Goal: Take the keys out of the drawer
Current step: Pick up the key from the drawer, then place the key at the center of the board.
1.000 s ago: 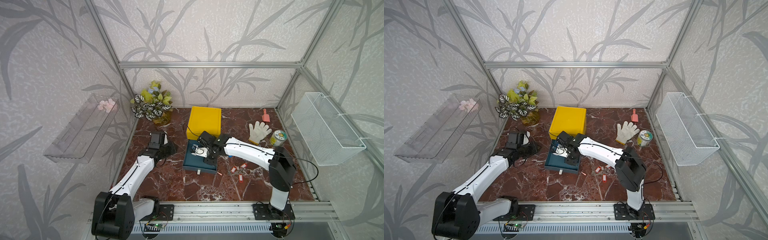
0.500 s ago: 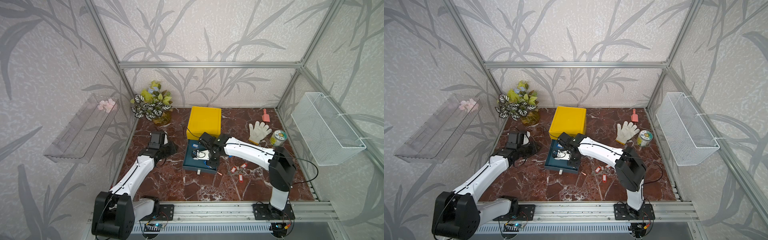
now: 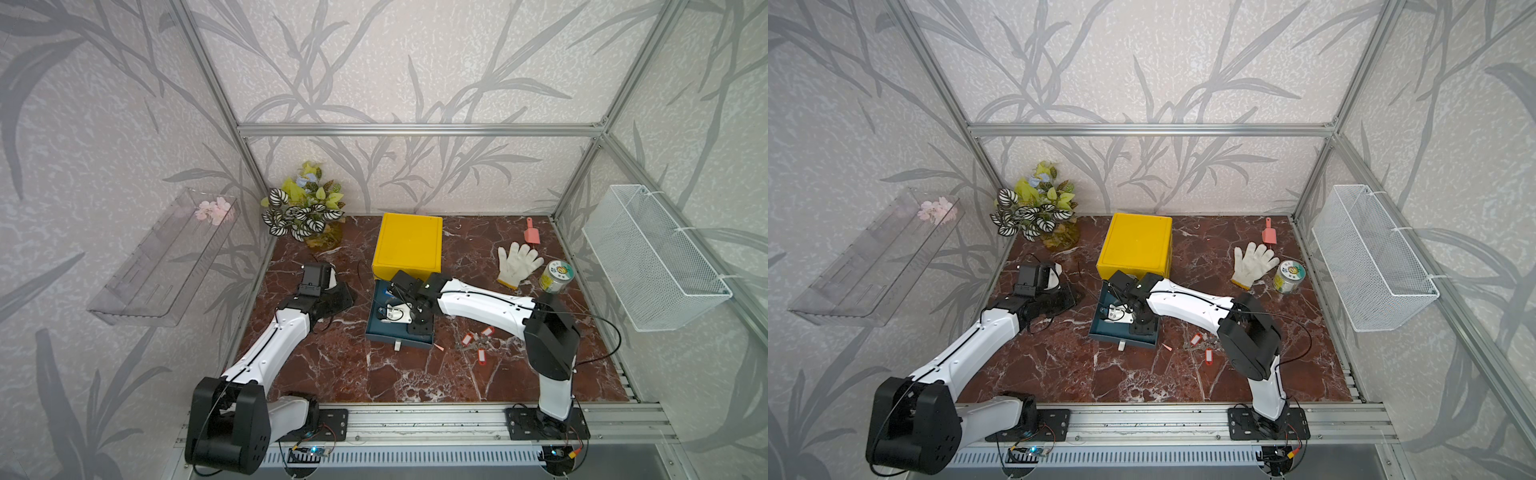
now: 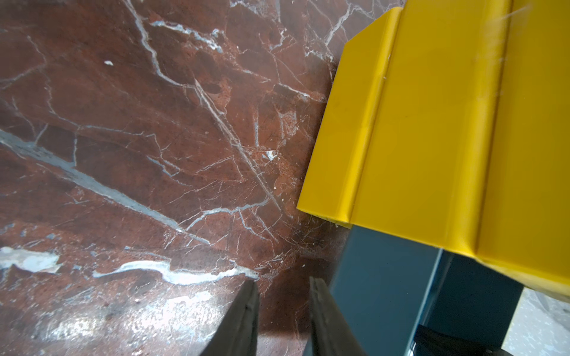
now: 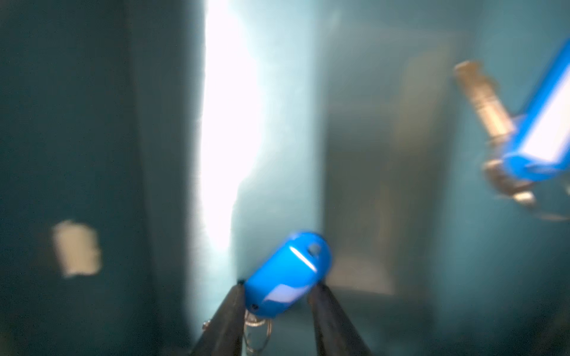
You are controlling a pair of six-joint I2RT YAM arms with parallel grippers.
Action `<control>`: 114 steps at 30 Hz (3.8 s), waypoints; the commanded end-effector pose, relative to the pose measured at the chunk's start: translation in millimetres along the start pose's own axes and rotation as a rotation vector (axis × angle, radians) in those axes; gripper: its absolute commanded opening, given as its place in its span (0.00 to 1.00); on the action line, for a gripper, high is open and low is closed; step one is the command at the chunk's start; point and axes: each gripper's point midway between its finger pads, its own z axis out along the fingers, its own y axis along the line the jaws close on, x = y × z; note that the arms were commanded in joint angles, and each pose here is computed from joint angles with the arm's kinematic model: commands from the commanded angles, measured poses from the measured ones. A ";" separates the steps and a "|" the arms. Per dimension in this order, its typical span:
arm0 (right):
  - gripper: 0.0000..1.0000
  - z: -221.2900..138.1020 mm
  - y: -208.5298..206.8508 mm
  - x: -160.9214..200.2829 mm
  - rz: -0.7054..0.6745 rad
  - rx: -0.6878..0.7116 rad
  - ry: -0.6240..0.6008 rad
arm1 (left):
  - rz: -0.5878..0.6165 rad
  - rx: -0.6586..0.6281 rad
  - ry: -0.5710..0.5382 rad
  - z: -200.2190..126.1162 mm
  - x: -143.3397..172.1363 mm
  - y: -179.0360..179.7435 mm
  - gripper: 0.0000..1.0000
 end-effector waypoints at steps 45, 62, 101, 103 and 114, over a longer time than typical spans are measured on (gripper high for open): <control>0.00 -54.6 -32.8 -8.1 0.118 0.096 -0.162 | 0.044 0.047 -0.078 -24.0 -18.2 -15.6 0.31; 0.00 -163.4 -48.7 16.6 0.360 0.300 -0.405 | 0.126 0.086 -0.141 -52.2 -30.3 -34.0 0.31; 0.05 5.4 -72.7 137.9 1.074 -0.007 -0.280 | 0.121 0.103 -0.124 -49.9 -28.6 -37.4 0.32; 0.18 5.3 -70.9 139.8 1.074 -0.009 -0.267 | 0.118 0.099 -0.120 -49.0 -27.4 -36.1 0.32; 0.37 -114.4 -75.9 109.0 1.053 0.036 -0.459 | 0.064 0.047 -0.084 -48.1 -5.8 -16.1 0.32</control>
